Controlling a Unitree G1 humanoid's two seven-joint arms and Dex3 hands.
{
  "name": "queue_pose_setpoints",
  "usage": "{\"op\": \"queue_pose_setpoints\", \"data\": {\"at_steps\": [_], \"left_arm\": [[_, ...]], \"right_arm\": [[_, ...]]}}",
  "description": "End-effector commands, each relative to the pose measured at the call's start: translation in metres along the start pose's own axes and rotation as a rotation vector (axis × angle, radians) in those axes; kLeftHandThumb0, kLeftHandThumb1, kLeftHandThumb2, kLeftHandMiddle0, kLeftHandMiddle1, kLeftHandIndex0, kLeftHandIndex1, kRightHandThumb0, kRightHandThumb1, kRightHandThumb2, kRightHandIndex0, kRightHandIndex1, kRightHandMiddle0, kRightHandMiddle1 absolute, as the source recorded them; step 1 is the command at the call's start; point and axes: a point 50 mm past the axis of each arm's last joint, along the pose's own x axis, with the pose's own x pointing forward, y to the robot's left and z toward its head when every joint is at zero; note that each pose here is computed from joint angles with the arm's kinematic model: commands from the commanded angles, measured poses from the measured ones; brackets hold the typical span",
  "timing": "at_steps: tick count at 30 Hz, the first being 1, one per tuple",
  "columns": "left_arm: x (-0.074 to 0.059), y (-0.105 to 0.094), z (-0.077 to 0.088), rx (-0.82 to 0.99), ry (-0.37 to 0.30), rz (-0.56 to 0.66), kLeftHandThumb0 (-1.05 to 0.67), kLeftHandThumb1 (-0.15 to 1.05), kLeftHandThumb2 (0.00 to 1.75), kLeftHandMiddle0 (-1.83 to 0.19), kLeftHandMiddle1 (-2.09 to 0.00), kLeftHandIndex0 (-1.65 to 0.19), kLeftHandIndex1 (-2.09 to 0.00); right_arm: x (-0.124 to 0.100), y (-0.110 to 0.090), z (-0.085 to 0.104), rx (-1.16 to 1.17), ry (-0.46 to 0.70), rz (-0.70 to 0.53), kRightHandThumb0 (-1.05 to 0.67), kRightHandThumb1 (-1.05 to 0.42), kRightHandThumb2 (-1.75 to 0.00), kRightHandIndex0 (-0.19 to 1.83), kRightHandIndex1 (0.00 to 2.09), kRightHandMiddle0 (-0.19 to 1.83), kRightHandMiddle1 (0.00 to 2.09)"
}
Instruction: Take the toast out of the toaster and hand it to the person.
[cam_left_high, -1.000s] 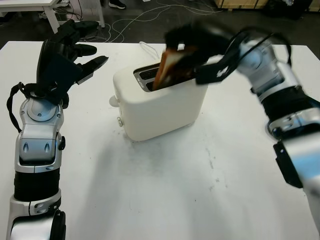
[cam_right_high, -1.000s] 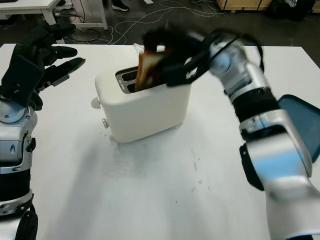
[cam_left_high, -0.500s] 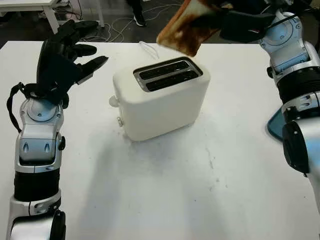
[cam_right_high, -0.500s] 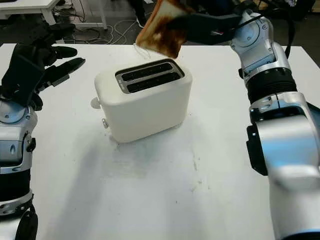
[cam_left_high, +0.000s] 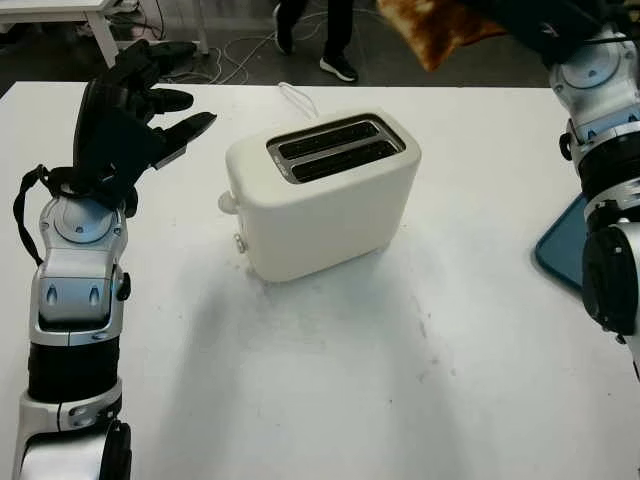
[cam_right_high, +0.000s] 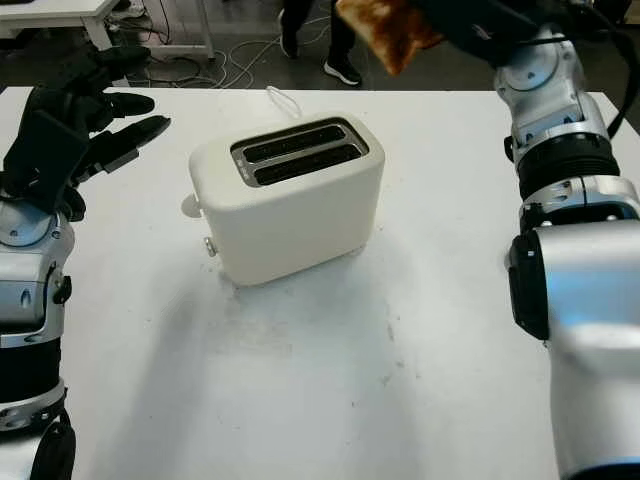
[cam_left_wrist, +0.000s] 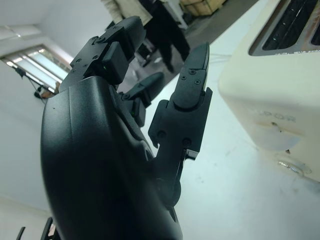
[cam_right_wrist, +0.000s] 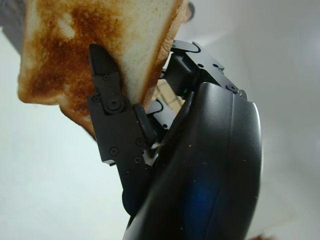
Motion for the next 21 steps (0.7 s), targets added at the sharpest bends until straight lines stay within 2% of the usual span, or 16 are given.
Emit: {"op": "queue_pose_setpoints", "data": {"at_steps": [1,7,11,16,21], "left_arm": [[-0.001,0.000,0.000,0.013,0.003,0.005,-0.28,0.92,0.00,-0.31,-0.88,-0.41,-0.43],[0.000,0.000,0.001,0.013,0.002,0.001,-0.28,0.92,0.00,-0.31,-0.88,-0.41,-0.43],[0.000,0.000,0.001,0.011,0.002,0.003,-0.28,0.91,0.00,-0.31,-0.88,-0.41,-0.42],[0.000,0.000,0.000,0.011,0.003,0.003,-0.28,0.92,0.00,-0.31,-0.88,-0.41,-0.42],[0.000,0.000,0.000,0.011,0.000,0.003,-0.28,0.91,0.00,-0.31,-0.88,-0.42,-0.41]], "right_arm": [[-0.007,-0.001,-0.021,0.032,0.100,-0.042,-0.32,-0.92,-0.48,0.95,1.75,0.72,1.75],[-0.020,0.011,-0.050,0.034,0.266,-0.093,-0.21,-0.92,-0.45,0.81,1.75,0.52,1.75],[-0.027,0.019,-0.057,0.046,0.281,-0.107,-0.13,-0.92,-0.41,0.68,1.75,0.40,1.68],[-0.032,0.028,-0.064,0.034,0.307,-0.077,-0.17,-0.92,-0.46,0.56,1.75,0.22,1.74],[-0.035,0.037,-0.068,0.131,0.350,-0.082,-0.13,-0.92,-0.46,0.72,1.75,0.39,1.75]]}}
